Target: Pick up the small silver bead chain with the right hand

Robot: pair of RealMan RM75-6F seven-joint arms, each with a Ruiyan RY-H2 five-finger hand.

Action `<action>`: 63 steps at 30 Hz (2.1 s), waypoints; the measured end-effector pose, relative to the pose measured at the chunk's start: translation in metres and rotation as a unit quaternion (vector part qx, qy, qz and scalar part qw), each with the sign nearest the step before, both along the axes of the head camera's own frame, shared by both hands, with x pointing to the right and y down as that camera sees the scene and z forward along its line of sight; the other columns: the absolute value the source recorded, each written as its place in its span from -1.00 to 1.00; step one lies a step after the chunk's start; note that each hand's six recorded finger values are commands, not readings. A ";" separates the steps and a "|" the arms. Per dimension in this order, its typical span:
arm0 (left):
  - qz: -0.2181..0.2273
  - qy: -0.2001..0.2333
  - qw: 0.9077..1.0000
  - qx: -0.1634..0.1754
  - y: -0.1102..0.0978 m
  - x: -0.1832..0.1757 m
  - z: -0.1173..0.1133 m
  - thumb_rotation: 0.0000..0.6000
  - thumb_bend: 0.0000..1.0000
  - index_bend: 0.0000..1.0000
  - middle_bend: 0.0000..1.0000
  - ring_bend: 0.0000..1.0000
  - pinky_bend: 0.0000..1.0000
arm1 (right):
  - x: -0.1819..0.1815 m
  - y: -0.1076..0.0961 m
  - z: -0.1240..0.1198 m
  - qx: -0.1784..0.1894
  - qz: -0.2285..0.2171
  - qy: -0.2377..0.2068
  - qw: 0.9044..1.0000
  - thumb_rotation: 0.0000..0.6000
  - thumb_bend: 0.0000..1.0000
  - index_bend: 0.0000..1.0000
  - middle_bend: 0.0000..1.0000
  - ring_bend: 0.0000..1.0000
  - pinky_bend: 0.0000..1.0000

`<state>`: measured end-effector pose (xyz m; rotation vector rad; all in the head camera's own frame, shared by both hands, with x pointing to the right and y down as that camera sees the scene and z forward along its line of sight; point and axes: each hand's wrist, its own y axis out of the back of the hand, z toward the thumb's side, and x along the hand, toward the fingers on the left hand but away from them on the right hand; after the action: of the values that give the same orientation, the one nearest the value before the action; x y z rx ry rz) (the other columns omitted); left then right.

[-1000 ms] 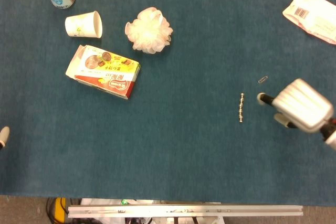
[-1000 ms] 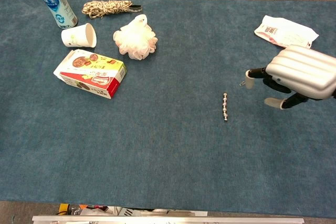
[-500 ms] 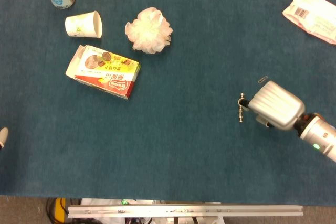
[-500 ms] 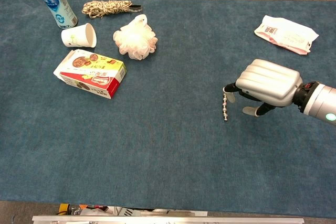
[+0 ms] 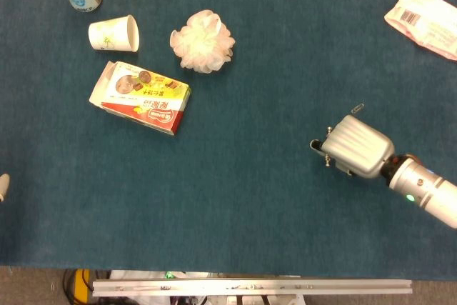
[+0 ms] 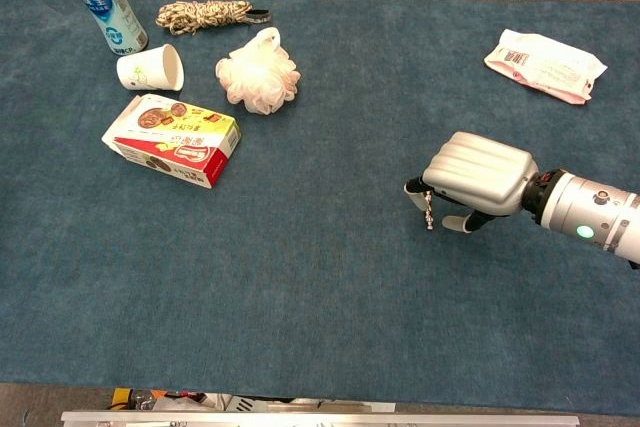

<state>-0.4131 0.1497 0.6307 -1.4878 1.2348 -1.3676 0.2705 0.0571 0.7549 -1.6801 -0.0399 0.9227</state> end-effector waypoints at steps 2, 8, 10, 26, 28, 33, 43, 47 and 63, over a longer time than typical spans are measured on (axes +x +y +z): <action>-0.001 0.000 1.000 -0.001 0.001 -0.001 0.001 1.00 -0.45 -1.00 -1.00 -0.98 -1.00 | -0.001 0.001 0.002 -0.001 -0.004 0.002 1.000 1.00 -0.56 0.03 0.83 0.86 0.99; -0.004 0.002 1.000 -0.003 0.002 -0.004 0.002 1.00 -0.45 -1.00 -1.00 -0.98 -1.00 | 0.000 0.002 0.008 -0.004 -0.003 0.008 1.000 1.00 -0.56 0.06 0.83 0.87 0.99; -0.004 0.003 1.000 -0.003 0.002 -0.004 0.003 1.00 -0.45 -1.00 -1.00 -0.98 -1.00 | -0.001 0.003 0.010 -0.005 -0.003 0.009 1.000 1.00 -0.56 0.06 0.83 0.87 0.99; -0.010 0.007 1.000 -0.002 0.003 -0.010 0.004 1.00 -0.45 -1.00 -1.00 -0.98 -1.00 | -0.006 0.002 0.019 -0.007 -0.004 0.014 1.000 1.00 -0.55 0.12 0.83 0.88 1.00; -0.011 0.007 1.000 -0.001 0.003 -0.010 0.004 1.00 -0.45 -1.00 -1.00 -0.98 -1.00 | -0.007 0.002 0.019 -0.008 -0.003 0.011 1.000 1.00 -0.55 0.12 0.83 0.88 1.00; -0.013 0.007 1.000 0.000 0.004 -0.012 0.003 1.00 -0.45 -1.00 -1.00 -0.98 -1.00 | -0.010 0.001 0.018 -0.006 -0.004 0.008 1.000 1.00 -0.55 0.12 0.83 0.88 1.00; -0.014 0.008 1.000 0.000 0.004 -0.013 0.004 1.00 -0.45 -1.00 -1.00 -0.98 -1.00 | -0.013 0.001 0.022 -0.009 -0.005 0.014 1.000 1.00 -0.42 0.16 0.83 0.88 1.00; -0.015 0.008 1.000 0.000 0.004 -0.014 0.004 1.00 -0.45 -1.00 -1.00 -0.98 -1.00 | -0.014 0.000 0.021 -0.009 -0.002 0.011 1.000 1.00 -0.29 0.22 0.83 0.89 1.00; -0.012 0.006 1.000 -0.003 0.001 -0.012 0.006 1.00 -0.45 -1.00 -1.00 -0.98 -1.00 | 0.000 -0.018 -0.002 -0.009 0.067 -0.044 0.997 1.00 -0.21 0.36 0.86 0.91 1.00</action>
<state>-0.4251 0.1511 0.6365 -1.4931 1.2598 -1.3809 0.2703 0.0393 0.7525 -1.7516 -0.2068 0.9500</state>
